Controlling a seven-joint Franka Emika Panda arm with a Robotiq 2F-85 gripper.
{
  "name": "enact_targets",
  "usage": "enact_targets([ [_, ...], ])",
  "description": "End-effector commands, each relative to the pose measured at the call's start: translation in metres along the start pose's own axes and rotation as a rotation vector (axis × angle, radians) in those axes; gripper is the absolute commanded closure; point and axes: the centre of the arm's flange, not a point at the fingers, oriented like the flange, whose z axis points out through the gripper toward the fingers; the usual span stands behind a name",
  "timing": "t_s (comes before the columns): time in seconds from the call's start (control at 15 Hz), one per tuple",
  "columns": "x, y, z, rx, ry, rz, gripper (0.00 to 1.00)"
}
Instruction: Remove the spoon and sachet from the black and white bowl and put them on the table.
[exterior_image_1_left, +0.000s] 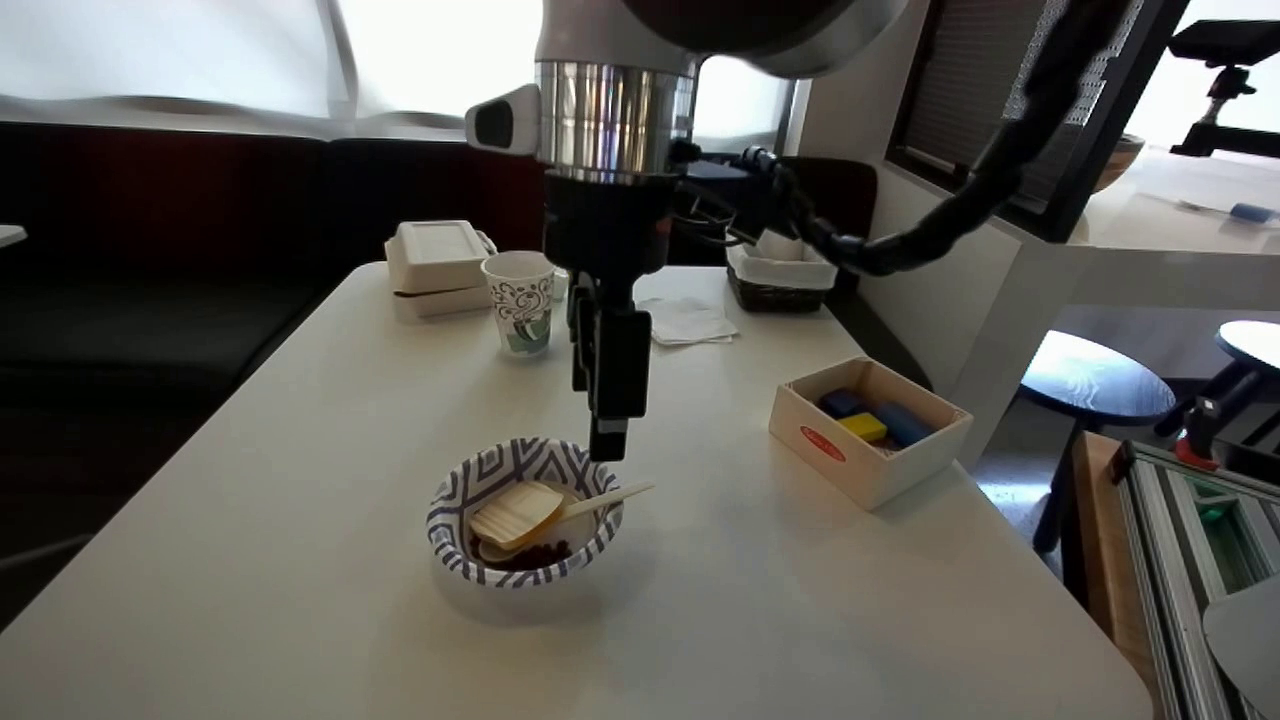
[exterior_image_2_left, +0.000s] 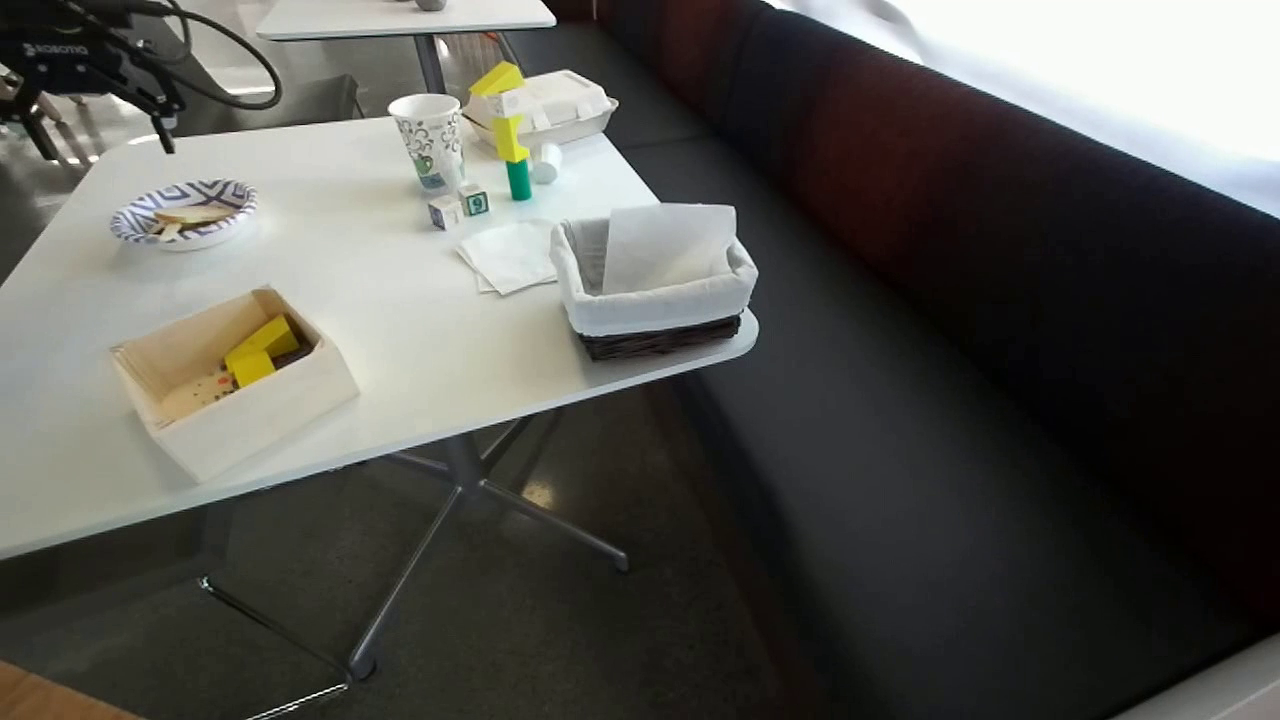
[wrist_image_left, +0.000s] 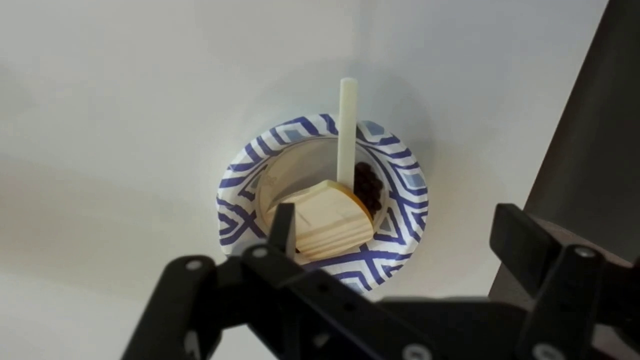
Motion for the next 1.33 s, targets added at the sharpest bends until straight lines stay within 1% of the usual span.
enact_targets([
  [0.0, 0.01, 0.014, 0.023, 0.025, 0.008, -0.041, 0.0],
  [0.07, 0.012, 0.016, 0.028, 0.043, 0.029, -0.033, 0.0],
  [0.13, 0.004, 0.007, 0.013, 0.017, -0.002, -0.02, 0.0],
  [0.47, 0.005, 0.009, 0.014, 0.017, 0.001, -0.02, 0.0],
  [0.53, 0.008, 0.014, 0.021, -0.044, 0.018, -0.025, 0.0],
  [0.6, 0.011, 0.017, 0.026, -0.09, 0.02, -0.051, 0.0],
  [0.73, 0.018, 0.022, 0.033, -0.178, 0.044, -0.136, 0.0],
  [0.87, 0.021, 0.022, 0.042, -0.212, 0.072, -0.191, 0.0],
  [0.93, 0.021, 0.022, 0.047, -0.215, 0.079, -0.217, 0.0],
  [1.13, 0.018, 0.017, 0.061, -0.186, 0.086, -0.262, 0.0],
  [1.27, 0.016, 0.013, 0.068, -0.169, 0.074, -0.286, 0.0],
])
